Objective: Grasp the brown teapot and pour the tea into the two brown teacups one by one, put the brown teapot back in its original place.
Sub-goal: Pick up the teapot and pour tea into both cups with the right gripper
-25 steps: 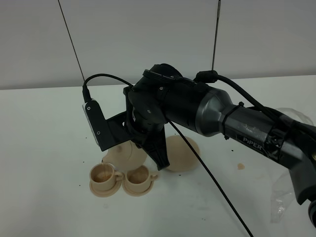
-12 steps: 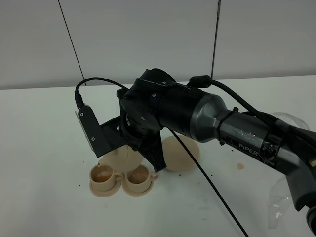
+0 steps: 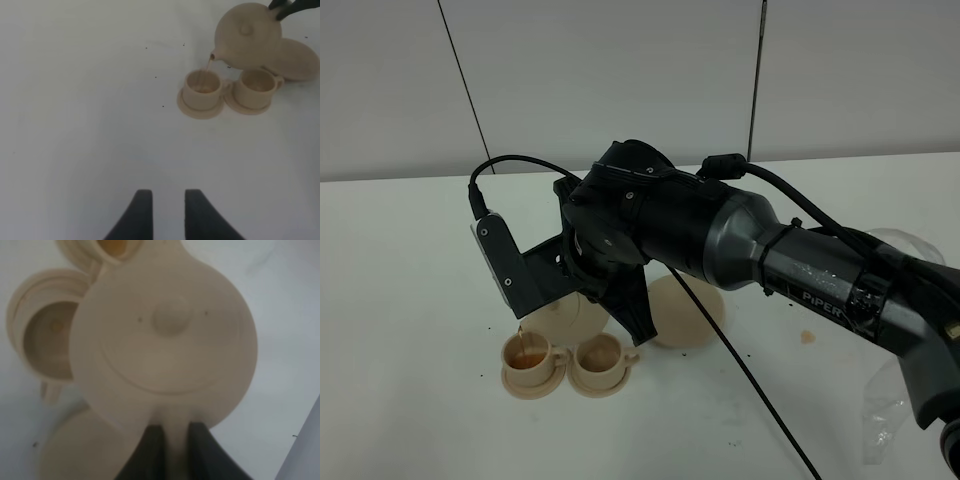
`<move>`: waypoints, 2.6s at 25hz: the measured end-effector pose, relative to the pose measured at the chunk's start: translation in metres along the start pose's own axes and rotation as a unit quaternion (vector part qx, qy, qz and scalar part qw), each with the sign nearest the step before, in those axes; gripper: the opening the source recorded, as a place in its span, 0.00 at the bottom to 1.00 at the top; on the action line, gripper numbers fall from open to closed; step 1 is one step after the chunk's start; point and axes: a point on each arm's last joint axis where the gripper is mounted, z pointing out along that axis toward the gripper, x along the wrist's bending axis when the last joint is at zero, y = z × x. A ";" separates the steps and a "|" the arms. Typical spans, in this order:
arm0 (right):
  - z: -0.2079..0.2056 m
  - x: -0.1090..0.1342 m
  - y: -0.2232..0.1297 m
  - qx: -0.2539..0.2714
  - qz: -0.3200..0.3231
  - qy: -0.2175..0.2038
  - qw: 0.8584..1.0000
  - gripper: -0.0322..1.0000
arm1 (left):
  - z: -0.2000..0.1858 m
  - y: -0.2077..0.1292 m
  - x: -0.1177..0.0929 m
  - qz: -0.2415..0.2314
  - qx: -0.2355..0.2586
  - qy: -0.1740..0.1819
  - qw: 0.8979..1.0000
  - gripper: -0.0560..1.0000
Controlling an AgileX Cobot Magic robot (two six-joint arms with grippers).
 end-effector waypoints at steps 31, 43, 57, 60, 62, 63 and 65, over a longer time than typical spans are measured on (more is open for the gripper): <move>-0.002 -0.001 0.004 0.024 -0.027 -0.015 0.999 0.13 | 0.000 0.000 0.000 0.000 0.000 0.000 1.000 0.27; -0.002 -0.001 0.004 0.025 -0.027 -0.016 0.999 0.13 | 0.000 0.000 0.000 0.000 0.000 0.000 1.000 0.27; -0.002 -0.001 0.004 0.026 -0.028 -0.017 0.999 0.13 | 0.000 0.000 0.000 0.000 0.000 0.000 1.000 0.27; -0.002 -0.001 0.004 0.026 -0.028 -0.017 0.999 0.13 | 0.000 0.000 0.000 0.000 0.000 0.000 1.000 0.27; -0.002 -0.001 0.004 0.026 -0.028 -0.017 0.999 0.13 | 0.000 0.000 0.000 0.000 0.000 0.000 1.000 0.27; -0.002 -0.001 0.004 0.026 -0.028 -0.017 0.999 0.13 | 0.000 0.000 0.000 0.000 0.000 0.000 1.000 0.27; -0.002 -0.001 0.004 0.026 -0.028 -0.017 0.999 0.13 | 0.000 0.000 0.000 0.000 0.000 0.000 1.000 0.27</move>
